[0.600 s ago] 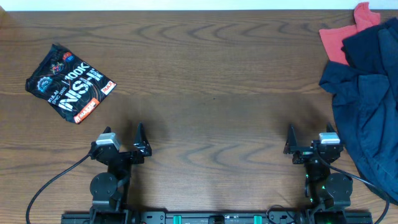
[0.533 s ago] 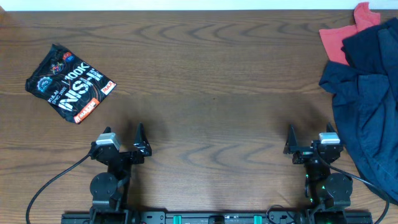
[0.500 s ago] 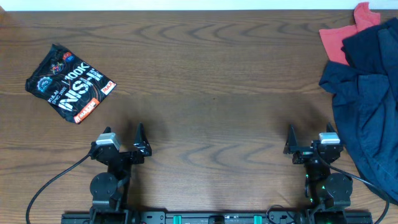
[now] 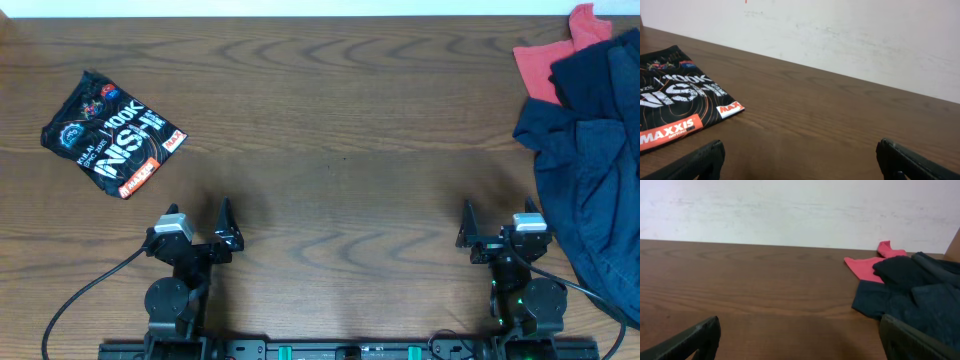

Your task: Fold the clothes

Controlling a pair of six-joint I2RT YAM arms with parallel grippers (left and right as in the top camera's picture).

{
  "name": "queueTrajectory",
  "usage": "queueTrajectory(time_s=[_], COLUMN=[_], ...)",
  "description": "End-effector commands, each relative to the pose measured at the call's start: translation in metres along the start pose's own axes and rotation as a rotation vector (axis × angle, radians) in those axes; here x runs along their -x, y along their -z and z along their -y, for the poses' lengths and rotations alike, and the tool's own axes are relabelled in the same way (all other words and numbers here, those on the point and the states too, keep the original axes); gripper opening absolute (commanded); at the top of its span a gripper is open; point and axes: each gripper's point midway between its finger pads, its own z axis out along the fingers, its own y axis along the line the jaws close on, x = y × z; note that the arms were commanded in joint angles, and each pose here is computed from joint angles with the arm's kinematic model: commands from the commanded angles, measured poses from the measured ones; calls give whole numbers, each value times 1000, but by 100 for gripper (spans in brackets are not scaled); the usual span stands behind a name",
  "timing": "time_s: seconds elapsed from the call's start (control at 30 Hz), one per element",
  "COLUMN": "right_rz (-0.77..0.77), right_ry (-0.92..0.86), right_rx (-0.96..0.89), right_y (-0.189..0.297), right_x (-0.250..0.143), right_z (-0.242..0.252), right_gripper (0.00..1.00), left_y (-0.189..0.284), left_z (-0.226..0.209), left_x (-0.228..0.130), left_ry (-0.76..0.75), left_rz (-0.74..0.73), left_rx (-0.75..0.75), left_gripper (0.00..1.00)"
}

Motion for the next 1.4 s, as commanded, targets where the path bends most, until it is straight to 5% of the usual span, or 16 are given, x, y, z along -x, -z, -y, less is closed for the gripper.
queueTrajectory(time_s=[0.0,1.37], right_rz=[-4,38], right_ry=[17,-43], right_rx=[-6,17], right_y=[0,4], right_x=[-1,21], right_z=[2,-2], right_gripper=[99,99], left_y=[-1,0], left_z=[-4,3], left_x=[-16,-12], left_ry=[-15,-10], left_rz=[-44,-45], left_rx=[10,-20], left_gripper=[98,98])
